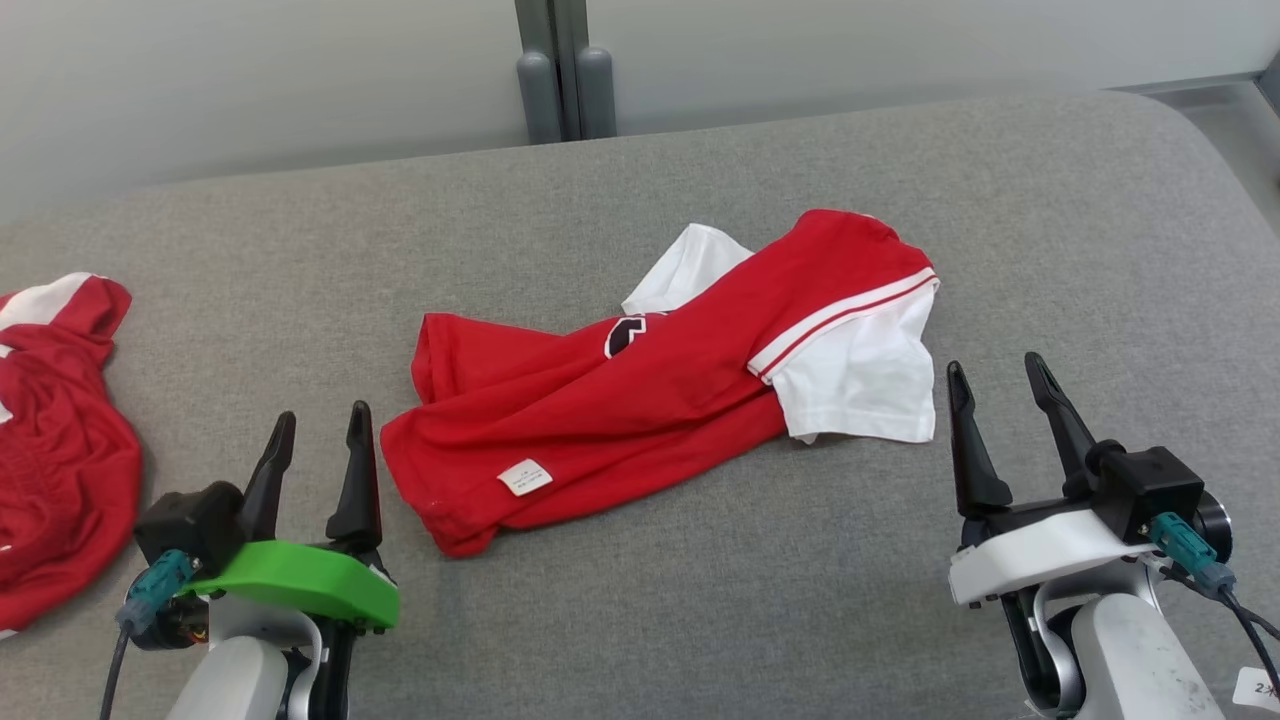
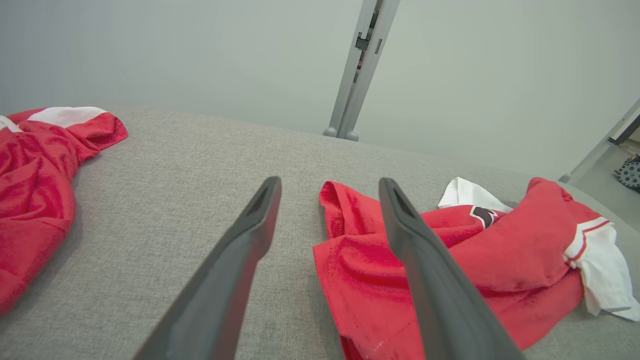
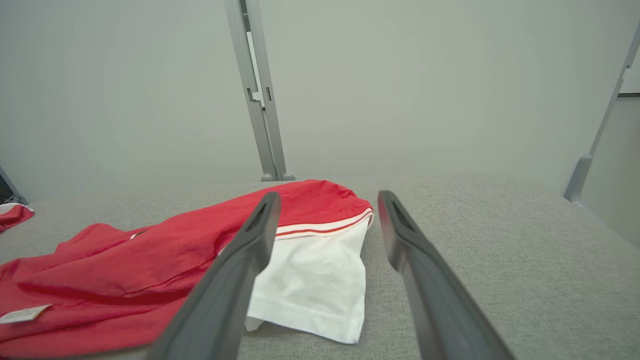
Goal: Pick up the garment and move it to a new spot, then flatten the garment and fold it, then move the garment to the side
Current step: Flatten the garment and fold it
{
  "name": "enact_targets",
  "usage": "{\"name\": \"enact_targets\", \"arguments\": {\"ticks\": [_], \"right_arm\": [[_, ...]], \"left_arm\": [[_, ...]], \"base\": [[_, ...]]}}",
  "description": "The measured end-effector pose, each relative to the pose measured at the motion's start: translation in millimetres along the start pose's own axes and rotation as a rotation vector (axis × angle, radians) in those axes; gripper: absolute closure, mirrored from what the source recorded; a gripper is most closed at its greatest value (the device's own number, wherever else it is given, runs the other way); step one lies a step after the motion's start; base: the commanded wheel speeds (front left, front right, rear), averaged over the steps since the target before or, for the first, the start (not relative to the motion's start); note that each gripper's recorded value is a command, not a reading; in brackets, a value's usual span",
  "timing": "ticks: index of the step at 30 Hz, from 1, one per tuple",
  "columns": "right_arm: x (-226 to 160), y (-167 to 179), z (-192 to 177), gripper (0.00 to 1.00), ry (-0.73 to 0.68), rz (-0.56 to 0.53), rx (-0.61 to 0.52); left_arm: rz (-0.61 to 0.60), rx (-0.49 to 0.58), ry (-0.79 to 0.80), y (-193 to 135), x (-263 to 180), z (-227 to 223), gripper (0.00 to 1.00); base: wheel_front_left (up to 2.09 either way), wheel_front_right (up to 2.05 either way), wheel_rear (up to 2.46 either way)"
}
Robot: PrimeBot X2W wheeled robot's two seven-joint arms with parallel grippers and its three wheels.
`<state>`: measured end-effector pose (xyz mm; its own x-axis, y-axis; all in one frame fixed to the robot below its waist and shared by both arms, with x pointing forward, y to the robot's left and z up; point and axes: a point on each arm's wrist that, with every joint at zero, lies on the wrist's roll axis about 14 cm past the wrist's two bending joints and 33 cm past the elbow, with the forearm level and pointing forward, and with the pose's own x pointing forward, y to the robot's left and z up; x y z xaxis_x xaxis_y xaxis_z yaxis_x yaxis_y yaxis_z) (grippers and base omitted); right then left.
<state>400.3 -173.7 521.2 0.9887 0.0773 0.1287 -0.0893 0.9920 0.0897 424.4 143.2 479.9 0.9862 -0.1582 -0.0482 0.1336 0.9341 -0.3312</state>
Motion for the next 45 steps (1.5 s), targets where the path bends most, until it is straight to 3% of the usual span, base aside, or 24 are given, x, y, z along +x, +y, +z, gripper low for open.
{"name": "enact_targets", "arguments": {"ticks": [5, 13, 38, 45], "right_arm": [[-5.2, -2.6, 8.4, 0.00, -0.017, -0.010, -0.001], [-14.9, -5.7, 8.7, 0.00, 0.006, -0.023, 0.000], [-20.1, 2.9, -8.3, 0.00, 0.069, 0.005, 0.028], [-6.5, -9.9, -0.4, 0.00, 0.085, -0.013, 0.016]], "left_arm": [[-0.018, 0.035, -0.134, -8.7, -18.2, 34.9, 0.00], [0.024, 0.072, -0.202, -3.6, -50.5, 43.8, 0.00], [0.042, 0.062, -0.124, 4.2, -63.2, 13.2, 0.00], [0.014, 0.036, -0.059, -5.2, -54.9, -7.4, 0.00]], "base": [[0.00, 0.00, 0.00], [0.00, 0.00, 0.00], [0.00, 0.00, 0.00], [0.00, 0.00, 0.00]]}}
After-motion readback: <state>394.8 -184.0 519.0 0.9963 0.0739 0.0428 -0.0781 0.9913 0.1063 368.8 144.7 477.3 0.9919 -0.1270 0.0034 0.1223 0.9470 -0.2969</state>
